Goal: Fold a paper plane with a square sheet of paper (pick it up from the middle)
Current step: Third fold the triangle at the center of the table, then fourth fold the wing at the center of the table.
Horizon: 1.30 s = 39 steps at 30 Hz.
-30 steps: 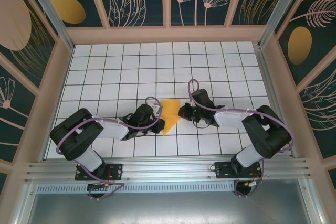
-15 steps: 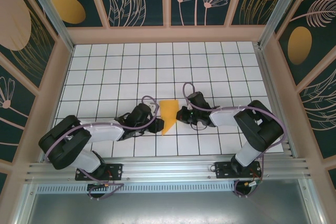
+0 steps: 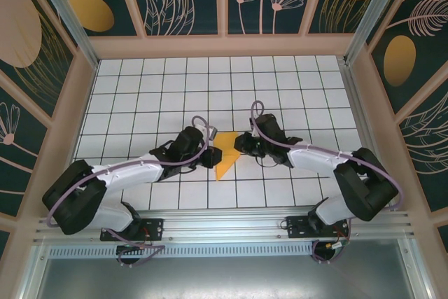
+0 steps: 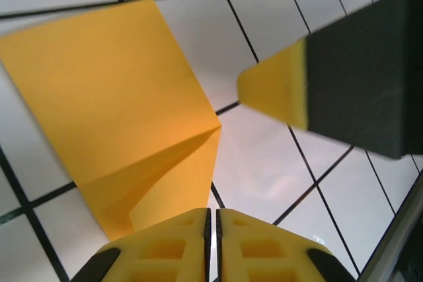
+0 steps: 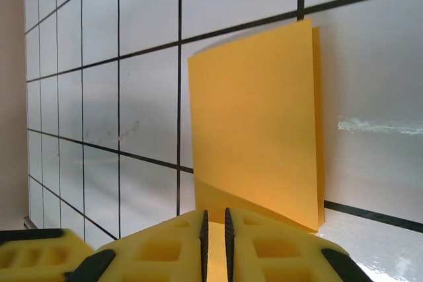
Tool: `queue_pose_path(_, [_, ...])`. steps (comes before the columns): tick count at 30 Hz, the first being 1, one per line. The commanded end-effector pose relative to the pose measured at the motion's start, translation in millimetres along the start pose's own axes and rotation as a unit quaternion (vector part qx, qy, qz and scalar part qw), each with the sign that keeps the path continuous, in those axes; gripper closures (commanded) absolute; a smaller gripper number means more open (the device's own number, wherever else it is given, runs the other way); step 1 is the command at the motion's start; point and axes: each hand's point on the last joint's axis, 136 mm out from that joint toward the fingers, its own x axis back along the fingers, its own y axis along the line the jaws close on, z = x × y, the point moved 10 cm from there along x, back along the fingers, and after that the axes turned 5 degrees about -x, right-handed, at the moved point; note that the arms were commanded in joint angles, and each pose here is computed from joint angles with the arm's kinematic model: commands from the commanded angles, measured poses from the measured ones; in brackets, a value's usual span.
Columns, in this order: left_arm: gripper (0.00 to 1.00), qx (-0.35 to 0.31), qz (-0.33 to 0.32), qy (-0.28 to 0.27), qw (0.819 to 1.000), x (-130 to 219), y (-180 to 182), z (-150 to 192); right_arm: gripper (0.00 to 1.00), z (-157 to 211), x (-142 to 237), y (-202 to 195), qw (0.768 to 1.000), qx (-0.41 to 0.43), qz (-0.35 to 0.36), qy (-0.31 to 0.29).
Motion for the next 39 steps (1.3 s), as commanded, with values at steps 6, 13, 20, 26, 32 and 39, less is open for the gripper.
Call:
queue_pose_path(6, [0.93,0.006,-0.023,0.028,0.999,-26,10,2,0.76,11,11,-22,0.999,-0.023,0.027,-0.008])
queue_pose_path(13, [0.96,0.008,-0.084,0.036,0.996,-37,27,12,0.69,13,4,-27,0.999,-0.029,0.022,0.005])
queue_pose_path(20, [0.97,0.007,-0.091,0.048,0.995,-40,35,23,0.65,13,-9,-27,0.999,-0.033,0.008,0.029])
queue_pose_path(26, [0.98,0.004,-0.096,0.064,0.993,-43,40,32,0.63,12,-18,-27,0.998,-0.036,0.000,0.042])
queue_pose_path(32, [0.98,0.004,-0.103,0.073,0.992,-44,43,36,0.63,10,-22,-28,0.998,-0.040,0.002,0.042])
queue_pose_path(39, [0.99,0.005,-0.105,0.073,0.992,-42,44,38,0.62,11,-24,-32,0.998,-0.055,0.014,0.041])
